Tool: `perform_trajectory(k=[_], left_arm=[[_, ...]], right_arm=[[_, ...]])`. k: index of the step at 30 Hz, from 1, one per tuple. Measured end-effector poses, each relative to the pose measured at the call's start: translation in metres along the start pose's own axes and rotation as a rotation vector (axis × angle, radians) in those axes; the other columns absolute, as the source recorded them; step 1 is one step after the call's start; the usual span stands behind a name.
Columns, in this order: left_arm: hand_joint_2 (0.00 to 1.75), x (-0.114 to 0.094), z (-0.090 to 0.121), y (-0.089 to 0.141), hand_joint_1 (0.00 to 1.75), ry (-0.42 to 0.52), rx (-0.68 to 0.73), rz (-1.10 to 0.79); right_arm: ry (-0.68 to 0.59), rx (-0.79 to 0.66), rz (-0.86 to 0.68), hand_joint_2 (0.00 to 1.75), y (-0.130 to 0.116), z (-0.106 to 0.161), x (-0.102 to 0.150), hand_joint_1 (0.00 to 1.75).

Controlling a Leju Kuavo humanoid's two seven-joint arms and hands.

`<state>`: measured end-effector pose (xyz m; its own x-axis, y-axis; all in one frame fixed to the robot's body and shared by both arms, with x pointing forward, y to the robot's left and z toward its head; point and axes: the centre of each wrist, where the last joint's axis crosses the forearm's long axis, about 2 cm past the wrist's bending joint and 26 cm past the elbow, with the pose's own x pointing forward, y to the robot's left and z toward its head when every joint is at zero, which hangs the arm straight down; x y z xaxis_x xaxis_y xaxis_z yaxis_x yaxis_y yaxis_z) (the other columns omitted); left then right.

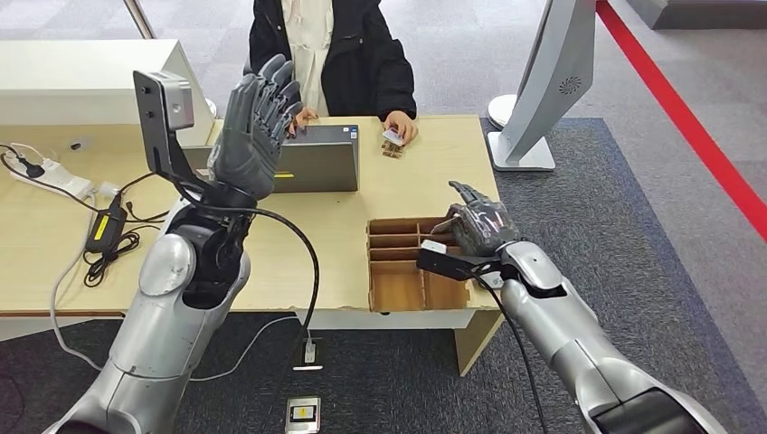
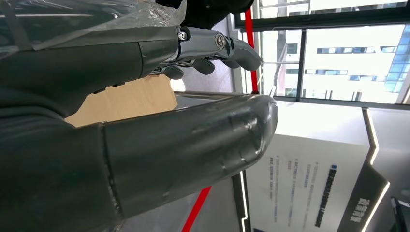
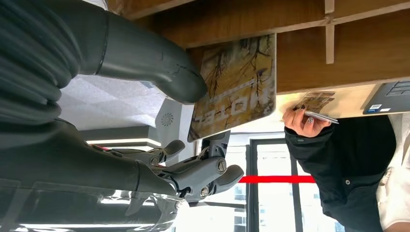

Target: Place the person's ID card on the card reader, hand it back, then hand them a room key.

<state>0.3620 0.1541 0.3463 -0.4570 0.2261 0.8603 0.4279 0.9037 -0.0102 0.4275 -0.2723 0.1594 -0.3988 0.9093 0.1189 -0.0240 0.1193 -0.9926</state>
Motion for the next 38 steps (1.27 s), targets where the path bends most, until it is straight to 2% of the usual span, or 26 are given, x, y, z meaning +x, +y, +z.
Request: perform_trajectory(k=[17,21,28,38], left_arm=[[0.0,-0.003,0.002,0.0,0.0,-0.006,-0.009,-0.02],[0.0,-0.007,0.001,-0.001,0.0,-0.007,-0.014,-0.023],[0.0,-0.01,0.001,-0.002,0.0,-0.011,-0.017,-0.024],[0.0,-0.012,0.001,-0.002,0.0,-0.019,-0.017,-0.028]], right_arm=[[-0.01,-0.033,-0.024,1.75,-0.002,-0.005,0.007,1.73],[-0.032,-0.196,-0.054,1.75,-0.035,-0.023,0.006,1.75],[-0.036,-0.344,-0.038,1.75,-0.088,-0.042,-0.004,1.75],[-0.02,-0.377,-0.029,1.75,-0.102,-0.046,-0.011,1.75]])
